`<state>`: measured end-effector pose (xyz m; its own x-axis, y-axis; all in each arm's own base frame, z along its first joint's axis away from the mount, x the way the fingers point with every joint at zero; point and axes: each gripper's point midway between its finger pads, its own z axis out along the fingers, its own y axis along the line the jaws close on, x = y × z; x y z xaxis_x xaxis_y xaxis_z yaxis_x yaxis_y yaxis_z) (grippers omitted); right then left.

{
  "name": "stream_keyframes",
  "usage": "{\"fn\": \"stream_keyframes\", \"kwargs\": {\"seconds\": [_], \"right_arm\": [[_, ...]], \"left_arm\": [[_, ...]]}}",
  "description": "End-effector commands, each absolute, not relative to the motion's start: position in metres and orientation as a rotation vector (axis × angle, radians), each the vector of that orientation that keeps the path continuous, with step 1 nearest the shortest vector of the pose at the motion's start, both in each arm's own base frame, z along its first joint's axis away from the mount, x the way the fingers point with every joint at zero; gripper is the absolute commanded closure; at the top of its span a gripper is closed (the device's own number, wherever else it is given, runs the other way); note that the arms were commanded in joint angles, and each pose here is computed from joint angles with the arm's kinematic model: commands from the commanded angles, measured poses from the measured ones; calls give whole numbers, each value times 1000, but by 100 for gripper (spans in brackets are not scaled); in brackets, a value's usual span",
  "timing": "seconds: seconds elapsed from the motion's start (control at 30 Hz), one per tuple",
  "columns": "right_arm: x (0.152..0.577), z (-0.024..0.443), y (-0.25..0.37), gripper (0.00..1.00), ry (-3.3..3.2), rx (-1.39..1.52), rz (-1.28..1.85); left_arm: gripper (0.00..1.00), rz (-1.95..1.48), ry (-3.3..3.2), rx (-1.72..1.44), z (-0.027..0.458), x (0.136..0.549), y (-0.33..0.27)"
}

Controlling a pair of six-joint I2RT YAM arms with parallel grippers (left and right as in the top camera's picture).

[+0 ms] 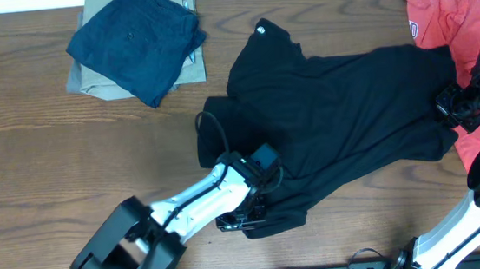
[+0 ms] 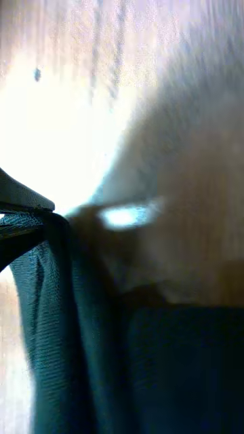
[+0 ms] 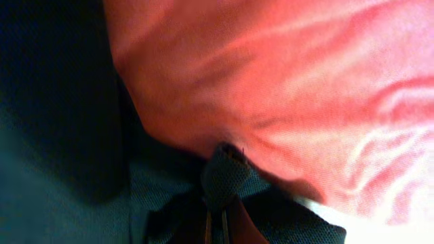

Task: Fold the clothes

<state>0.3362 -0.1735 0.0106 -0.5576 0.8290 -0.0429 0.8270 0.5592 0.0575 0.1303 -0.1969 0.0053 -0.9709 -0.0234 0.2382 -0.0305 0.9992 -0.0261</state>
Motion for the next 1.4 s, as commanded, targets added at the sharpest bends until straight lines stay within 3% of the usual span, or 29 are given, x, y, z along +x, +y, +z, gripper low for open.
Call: {"fn": "stream_keyframes", "kwargs": {"seconds": [0.0,0.4,0.8,1.1,1.37], "right_arm": [[346,47,-179,99,2646,1403,50],[305,161,-160,97,2510,1324,24],[252,192,-133,99,2549,1377,14],[194,210,-136,99,2456,1591,-223],[175,232,-127,96,2358,1544,-207]], "left_arm": [[94,85,-2978,23,26,138,-193],[94,270,-3134,4,75,148,-192],[94,223,-3177,10,91,142,-172],[94,325,-3220,36,118,131,-161],[94,349,-3220,34,129,119,-149]]}}
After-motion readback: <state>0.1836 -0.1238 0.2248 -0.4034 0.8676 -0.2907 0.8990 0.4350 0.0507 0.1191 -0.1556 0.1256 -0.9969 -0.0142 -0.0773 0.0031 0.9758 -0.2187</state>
